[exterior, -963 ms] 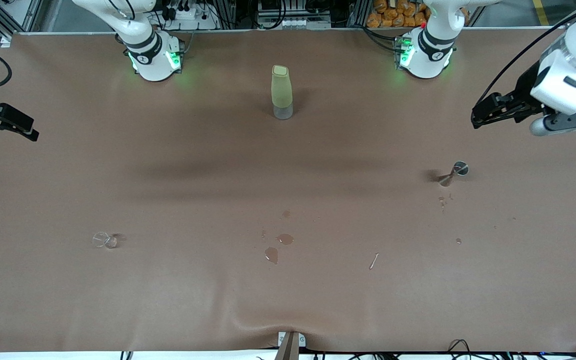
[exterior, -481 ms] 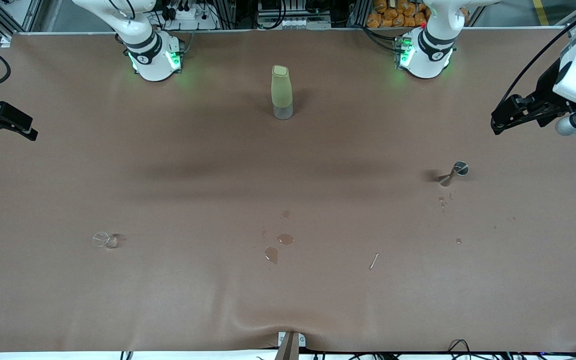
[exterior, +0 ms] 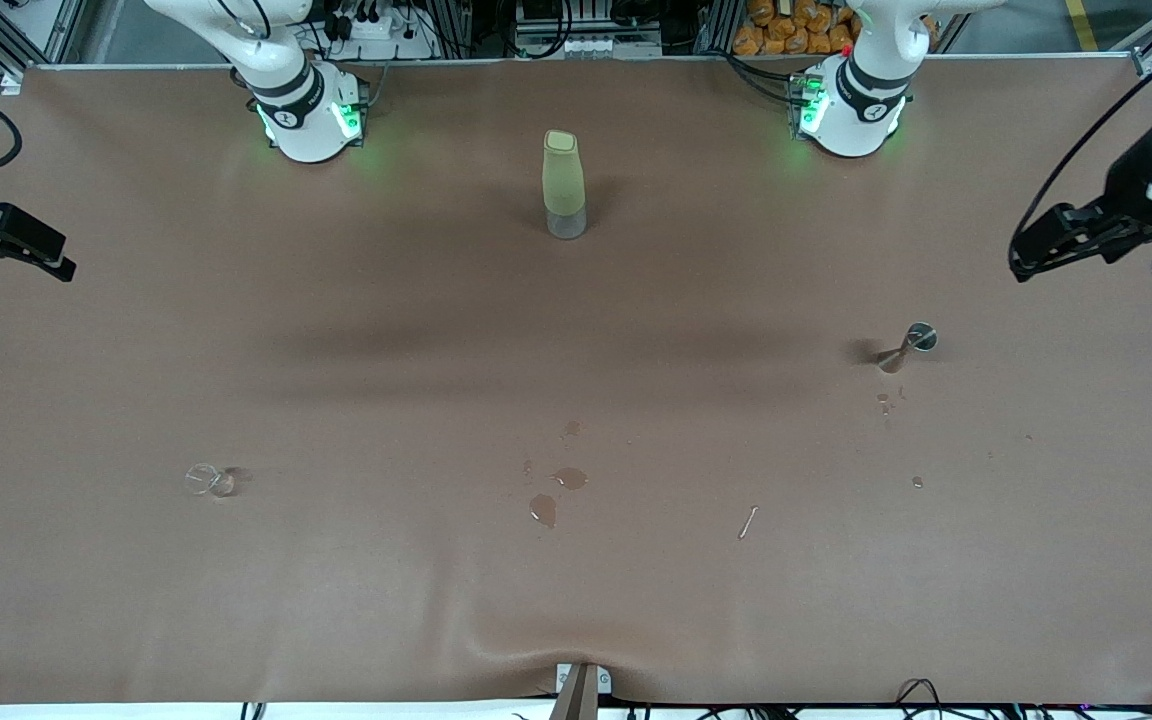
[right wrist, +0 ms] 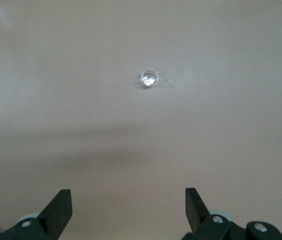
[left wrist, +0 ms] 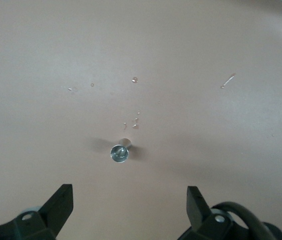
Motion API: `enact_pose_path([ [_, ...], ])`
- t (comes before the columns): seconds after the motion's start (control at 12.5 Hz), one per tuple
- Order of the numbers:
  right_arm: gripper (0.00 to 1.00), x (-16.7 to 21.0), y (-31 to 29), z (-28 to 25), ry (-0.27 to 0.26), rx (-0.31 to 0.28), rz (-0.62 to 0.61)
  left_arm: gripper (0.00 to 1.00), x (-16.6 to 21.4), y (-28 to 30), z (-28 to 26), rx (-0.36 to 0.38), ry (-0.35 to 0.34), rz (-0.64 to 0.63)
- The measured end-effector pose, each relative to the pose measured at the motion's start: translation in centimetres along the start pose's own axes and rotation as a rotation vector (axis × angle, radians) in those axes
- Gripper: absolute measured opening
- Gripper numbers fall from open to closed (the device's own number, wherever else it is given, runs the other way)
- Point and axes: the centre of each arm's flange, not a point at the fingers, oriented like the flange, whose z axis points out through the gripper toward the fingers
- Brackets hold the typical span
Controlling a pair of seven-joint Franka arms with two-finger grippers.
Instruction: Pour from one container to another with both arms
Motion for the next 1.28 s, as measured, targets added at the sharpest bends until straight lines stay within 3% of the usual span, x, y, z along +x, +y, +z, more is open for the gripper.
enact_pose_path([
  [0.8, 1.00, 0.0, -0.1, 0.0, 0.002, 0.000, 0.000, 1.00, 0.5, 0.3, 0.7, -0.001, -0.002, 0.004],
  [1.28, 1.00, -0.1, 2.0, 0.1, -0.009, -0.001, 0.063, 1.00, 0.1, 0.2, 0.7, 0.008, -0.033, 0.086],
])
